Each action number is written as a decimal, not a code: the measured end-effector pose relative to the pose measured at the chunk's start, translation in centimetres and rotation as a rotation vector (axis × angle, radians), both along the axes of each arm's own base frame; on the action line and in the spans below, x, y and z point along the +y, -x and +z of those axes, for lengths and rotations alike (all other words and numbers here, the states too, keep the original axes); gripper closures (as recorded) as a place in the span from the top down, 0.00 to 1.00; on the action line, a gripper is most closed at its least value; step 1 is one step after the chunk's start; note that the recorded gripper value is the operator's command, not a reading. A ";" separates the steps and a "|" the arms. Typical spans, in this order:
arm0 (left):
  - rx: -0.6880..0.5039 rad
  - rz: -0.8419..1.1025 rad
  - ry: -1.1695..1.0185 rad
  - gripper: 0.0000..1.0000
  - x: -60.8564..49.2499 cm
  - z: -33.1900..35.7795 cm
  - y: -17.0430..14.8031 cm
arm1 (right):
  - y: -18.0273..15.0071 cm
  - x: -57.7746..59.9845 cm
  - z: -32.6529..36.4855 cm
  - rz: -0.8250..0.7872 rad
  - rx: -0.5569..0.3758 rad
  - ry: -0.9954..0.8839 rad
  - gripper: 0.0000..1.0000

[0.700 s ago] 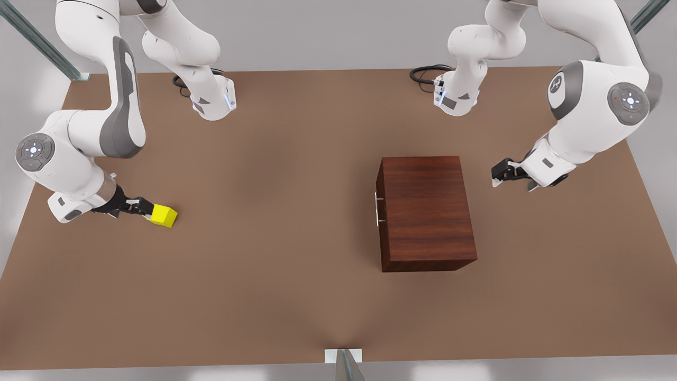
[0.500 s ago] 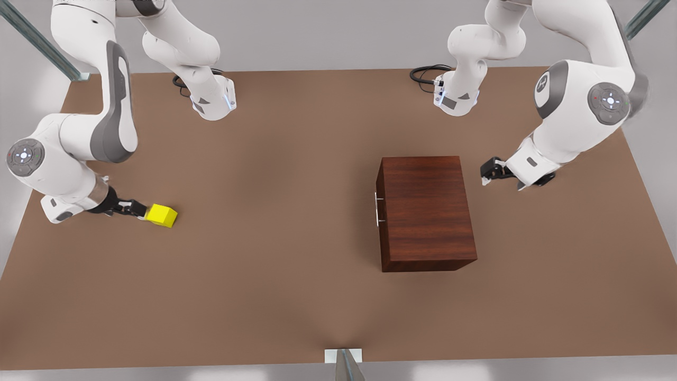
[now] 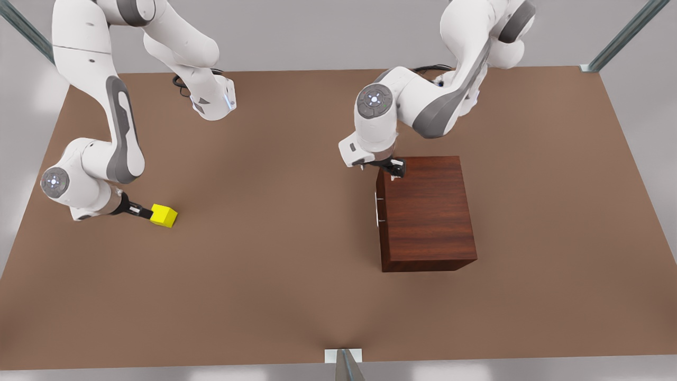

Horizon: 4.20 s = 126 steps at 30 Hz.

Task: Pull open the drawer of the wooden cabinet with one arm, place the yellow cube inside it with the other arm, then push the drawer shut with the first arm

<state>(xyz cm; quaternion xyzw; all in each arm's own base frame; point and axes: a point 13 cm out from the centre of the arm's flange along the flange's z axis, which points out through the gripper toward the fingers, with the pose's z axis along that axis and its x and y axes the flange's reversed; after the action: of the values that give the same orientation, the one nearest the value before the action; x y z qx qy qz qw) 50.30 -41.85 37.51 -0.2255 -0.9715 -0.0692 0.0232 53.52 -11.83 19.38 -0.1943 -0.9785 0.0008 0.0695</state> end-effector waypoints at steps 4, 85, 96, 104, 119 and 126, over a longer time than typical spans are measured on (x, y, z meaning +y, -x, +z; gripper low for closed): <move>-0.050 0.056 -0.043 1.00 -2.6 -4.1 -1.2 | 1.5 0.0 -3.1 -0.031 -0.016 0.002 1.00; -0.365 0.505 -0.126 1.00 -7.9 -20.1 -3.5 | -5.6 4.0 2.1 -0.011 -0.127 0.087 0.66; -0.378 0.513 -0.088 1.00 -9.7 -20.2 -3.0 | -6.7 7.2 6.2 -0.064 -0.080 0.078 0.67; -0.387 0.517 -0.067 1.00 -10.8 -20.4 -2.6 | -8.1 7.4 9.5 -0.142 -0.075 0.076 0.67; -0.409 0.518 -0.036 1.00 -12.0 -19.8 -2.4 | -7.4 10.7 10.2 -0.276 -0.026 0.045 0.67; -0.378 0.542 -0.069 1.00 -12.6 -12.1 2.5 | -7.4 12.5 10.5 -0.311 -0.026 0.043 0.67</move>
<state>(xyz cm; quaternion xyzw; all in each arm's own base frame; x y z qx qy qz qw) 47.83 -54.43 25.38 0.0588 -0.9804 -0.1341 -0.1322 60.95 0.70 29.89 -0.3452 -0.9371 0.0083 0.0520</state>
